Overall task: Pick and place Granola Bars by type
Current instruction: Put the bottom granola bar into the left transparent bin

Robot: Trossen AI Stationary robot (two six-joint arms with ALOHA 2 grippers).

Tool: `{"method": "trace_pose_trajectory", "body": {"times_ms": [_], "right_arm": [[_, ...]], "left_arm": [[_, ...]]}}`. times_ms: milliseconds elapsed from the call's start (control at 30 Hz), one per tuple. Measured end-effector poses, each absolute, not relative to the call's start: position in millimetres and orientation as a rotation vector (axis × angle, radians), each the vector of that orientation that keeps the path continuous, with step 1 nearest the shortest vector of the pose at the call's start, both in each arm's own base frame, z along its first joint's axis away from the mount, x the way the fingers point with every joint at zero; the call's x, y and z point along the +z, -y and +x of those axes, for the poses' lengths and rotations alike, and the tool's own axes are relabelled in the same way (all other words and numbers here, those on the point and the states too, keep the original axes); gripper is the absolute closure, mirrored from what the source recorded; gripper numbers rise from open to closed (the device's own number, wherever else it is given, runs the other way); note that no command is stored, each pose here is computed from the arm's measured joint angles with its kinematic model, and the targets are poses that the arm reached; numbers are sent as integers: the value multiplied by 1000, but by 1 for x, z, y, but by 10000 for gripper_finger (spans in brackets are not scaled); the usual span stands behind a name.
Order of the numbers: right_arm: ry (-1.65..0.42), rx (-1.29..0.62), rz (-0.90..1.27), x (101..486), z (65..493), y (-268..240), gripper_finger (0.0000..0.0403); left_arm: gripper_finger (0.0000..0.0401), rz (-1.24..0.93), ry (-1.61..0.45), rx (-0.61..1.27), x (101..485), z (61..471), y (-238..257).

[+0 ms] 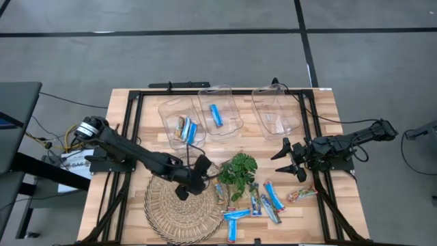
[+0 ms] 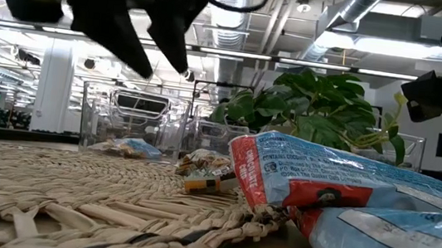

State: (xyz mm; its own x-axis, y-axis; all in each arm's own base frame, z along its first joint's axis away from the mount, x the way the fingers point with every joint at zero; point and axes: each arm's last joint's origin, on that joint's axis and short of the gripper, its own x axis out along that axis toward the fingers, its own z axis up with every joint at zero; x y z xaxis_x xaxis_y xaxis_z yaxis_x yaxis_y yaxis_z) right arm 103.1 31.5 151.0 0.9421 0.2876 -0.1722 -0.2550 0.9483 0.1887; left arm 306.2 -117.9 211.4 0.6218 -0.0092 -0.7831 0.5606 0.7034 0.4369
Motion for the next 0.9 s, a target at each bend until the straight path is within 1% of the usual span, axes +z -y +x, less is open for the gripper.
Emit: {"method": "trace_pose_trajectory", "body": {"times_ms": [167, 333, 567, 900], "right_arm": [[-198, 278, 165, 151, 103, -31, 159], [-198, 278, 165, 151, 103, -31, 159], [-198, 278, 166, 151, 103, -31, 159], [-201, 278, 165, 151, 103, -31, 159]], "left_arm": [[211, 844, -844, -372, 188, 318, 127], [211, 866, -834, -375, 170, 332, 134], [211, 886, -828, -397, 162, 349, 142], [211, 898, -853, -442, 152, 353, 144]]}}
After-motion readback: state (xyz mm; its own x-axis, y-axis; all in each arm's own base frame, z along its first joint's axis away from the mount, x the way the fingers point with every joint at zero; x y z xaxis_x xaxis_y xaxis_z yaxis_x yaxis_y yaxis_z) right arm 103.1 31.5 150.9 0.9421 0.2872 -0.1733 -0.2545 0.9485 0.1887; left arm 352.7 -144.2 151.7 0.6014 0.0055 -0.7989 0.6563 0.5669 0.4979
